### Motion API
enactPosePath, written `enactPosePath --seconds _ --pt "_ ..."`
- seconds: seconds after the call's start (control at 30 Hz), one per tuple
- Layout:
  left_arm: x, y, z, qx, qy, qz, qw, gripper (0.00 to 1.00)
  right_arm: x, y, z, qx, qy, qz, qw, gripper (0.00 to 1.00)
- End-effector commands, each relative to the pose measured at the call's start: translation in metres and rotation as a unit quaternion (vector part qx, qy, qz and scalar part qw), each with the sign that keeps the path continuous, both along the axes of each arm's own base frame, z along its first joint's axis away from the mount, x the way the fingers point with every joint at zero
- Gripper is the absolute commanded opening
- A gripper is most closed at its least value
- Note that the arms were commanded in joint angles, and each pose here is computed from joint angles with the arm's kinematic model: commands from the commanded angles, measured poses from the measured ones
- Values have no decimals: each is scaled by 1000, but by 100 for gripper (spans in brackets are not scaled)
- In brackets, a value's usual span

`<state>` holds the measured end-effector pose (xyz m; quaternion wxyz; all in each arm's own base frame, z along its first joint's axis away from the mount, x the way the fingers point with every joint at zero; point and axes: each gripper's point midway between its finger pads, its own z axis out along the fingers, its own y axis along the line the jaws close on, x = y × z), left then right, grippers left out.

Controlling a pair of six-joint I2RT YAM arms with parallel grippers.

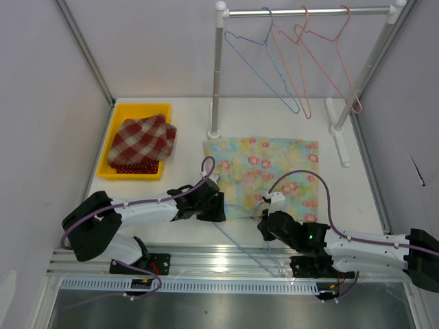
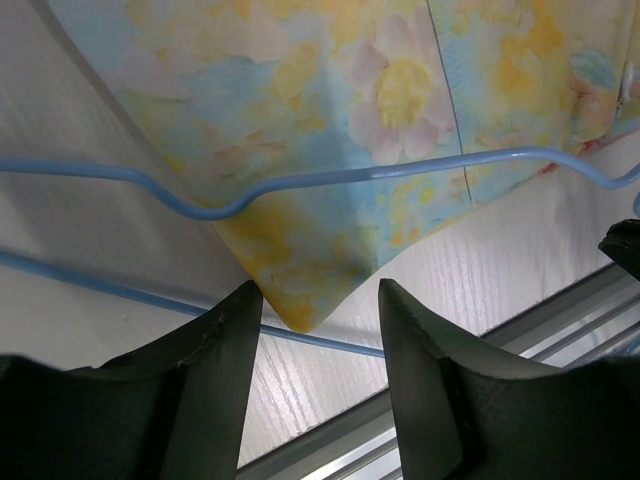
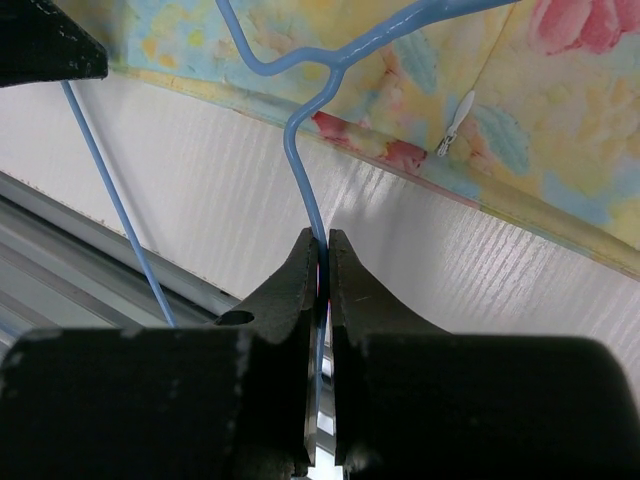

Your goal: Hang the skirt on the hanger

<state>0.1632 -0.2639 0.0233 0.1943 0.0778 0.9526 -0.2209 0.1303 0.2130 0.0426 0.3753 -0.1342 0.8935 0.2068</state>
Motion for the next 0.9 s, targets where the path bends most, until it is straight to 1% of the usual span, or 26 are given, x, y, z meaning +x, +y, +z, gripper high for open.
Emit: enactPosePath --seconds 0.0,0.03,0.07,0.13,0.17,0.2,0.23,0.3,0.33,0.4,0.53,0.63,0.73,0.77,0.87 --pt "9 0 1 22 -14 11 1000 54 9 3 12 8 -20 -21 1000 0" --pt "9 1 -3 30 -12 12 999 52 10 5 13 11 -21 -20 1000 0" --pt "11 3 -4 39 -14 16 999 45 10 4 11 6 -21 -19 1000 0" --pt "14 5 -4 46 -20 21 999 38 11 6 11 5 -21 -18 1000 0" --pt "16 3 -2 46 -24 20 998 27 11 7 12 3 -22 -18 1000 0" --pt "18 7 -1 55 -28 24 998 22 12 6 12 1 -23 -18 1000 0" --pt "19 8 0 58 -30 25 998 12 13 6 13 -1 -27 -19 999 0" --pt "24 7 14 52 -48 29 997 1 16 8 18 0 -35 -19 999 0" --pt "23 12 17 60 -50 28 997 0 18 8 19 -6 -40 -18 999 0" --pt "31 10 38 45 -72 33 996 0 21 11 21 -11 -46 -16 999 0" --pt "39 13 63 34 -89 33 995 0 28 12 22 -37 -60 -17 997 0" --pt "43 28 64 39 -85 46 995 0 34 13 22 -59 -72 -16 996 0" --pt "52 52 62 33 -76 78 994 0 39 15 24 -69 -81 -17 994 0" --pt "56 66 56 34 -68 97 992 0 39 16 21 -75 -81 -15 994 0" --pt "65 89 55 40 -60 126 989 0 44 16 19 -86 -88 -21 992 0"
